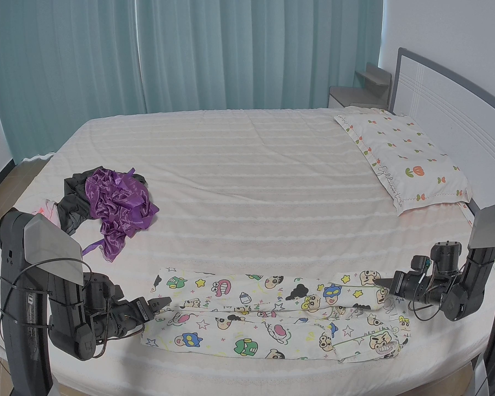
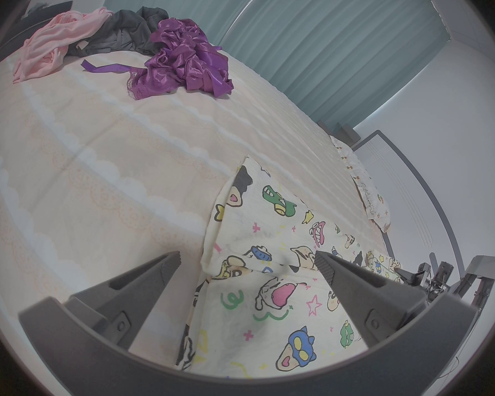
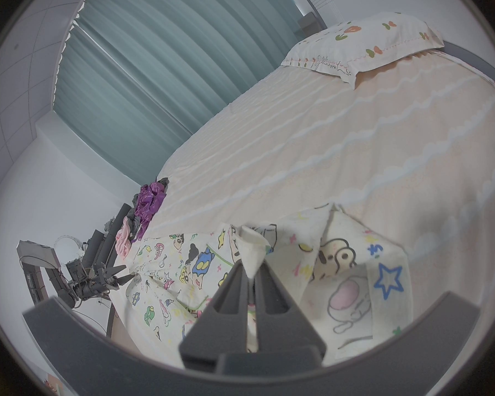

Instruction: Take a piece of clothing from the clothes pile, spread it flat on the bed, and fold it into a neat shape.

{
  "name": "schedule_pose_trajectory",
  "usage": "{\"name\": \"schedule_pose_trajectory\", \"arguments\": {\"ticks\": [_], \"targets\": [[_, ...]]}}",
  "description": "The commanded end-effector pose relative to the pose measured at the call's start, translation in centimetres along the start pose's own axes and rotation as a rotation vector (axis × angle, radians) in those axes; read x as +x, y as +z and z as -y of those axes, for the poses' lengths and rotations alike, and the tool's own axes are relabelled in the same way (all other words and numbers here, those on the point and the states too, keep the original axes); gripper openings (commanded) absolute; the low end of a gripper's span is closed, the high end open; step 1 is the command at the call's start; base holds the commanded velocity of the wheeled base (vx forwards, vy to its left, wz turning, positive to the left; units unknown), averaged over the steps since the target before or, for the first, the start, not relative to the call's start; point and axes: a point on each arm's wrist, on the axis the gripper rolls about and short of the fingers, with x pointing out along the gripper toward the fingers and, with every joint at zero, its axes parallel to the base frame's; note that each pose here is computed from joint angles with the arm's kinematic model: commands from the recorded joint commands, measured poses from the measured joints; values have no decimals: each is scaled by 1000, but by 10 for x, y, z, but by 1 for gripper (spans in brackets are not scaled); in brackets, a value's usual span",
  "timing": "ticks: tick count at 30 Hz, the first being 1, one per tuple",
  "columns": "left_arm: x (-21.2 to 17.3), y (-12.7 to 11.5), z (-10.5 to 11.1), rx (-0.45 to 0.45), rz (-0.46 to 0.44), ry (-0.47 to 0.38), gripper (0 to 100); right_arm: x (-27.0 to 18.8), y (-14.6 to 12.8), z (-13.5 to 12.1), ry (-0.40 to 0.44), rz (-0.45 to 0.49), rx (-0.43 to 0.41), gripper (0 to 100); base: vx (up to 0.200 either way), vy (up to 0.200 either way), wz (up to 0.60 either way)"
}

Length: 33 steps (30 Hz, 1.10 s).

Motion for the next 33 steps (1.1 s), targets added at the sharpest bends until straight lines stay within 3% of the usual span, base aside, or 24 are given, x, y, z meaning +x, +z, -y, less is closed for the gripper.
{"name": "schedule_pose_trajectory", "arguments": {"ticks": [1, 16, 17, 25, 33], "targets": [[0, 2, 1, 4, 14, -10, 100, 8, 15, -4, 18, 33, -23, 0, 0, 0, 0], [0, 2, 1, 4, 14, -10, 100, 28, 21, 8, -12, -19, -6, 0, 0, 0, 0], [0, 2, 1, 4, 14, -10, 100, 29, 20, 10, -16, -26, -4, 100, 0, 0, 0], [0, 2, 1, 4, 14, -10, 100, 29, 27, 17, -50, 6, 5, 100, 0, 0, 0], [0, 2, 1, 4, 14, -10, 100, -2, 23, 21, -102, 13, 45, 100, 0, 0, 0]]}}
